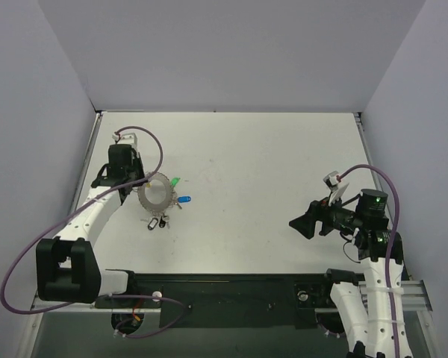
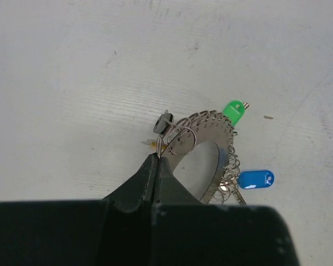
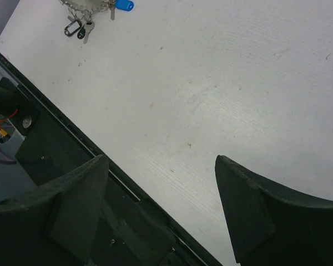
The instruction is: Put the keys on the keyring
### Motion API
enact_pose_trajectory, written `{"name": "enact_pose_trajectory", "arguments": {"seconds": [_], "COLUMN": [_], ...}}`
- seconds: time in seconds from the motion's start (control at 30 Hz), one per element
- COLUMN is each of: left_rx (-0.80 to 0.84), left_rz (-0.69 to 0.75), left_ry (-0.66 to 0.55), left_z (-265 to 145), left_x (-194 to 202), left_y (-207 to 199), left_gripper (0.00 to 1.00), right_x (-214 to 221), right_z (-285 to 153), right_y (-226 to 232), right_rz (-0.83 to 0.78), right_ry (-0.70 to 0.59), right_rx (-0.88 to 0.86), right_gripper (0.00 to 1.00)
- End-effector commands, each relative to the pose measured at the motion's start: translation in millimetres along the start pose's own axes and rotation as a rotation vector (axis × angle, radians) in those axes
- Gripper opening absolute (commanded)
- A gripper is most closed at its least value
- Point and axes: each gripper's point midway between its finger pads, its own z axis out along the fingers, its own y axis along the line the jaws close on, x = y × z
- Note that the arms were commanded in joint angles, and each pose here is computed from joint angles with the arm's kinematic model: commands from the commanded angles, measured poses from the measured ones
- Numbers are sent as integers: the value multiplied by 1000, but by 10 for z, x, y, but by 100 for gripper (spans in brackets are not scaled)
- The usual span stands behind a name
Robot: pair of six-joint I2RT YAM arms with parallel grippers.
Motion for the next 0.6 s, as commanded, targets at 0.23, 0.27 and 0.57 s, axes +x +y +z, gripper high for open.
{"name": "enact_pose_trajectory", "arguments": {"seconds": [0.23,0.27,0.57], "left_rx": [-295,-338,-11], "left_rz": [-154,-172,-203], "left_ry": [-162,-179,-402], "left_z": [70,30,-787], "left_x": [-428,-441,-828], "left_y": [741,813,299], "left_gripper": [17,35,77], "right_x": [-78,-80,-391], "right_z": [7,1,-137], "right_y": [1,-20,-225], "right_rz": [-9,-6,54], "right_ry": [-94,-98,-166], "right_rx": [-25,-10,146], "right_gripper": [73,73,84]}}
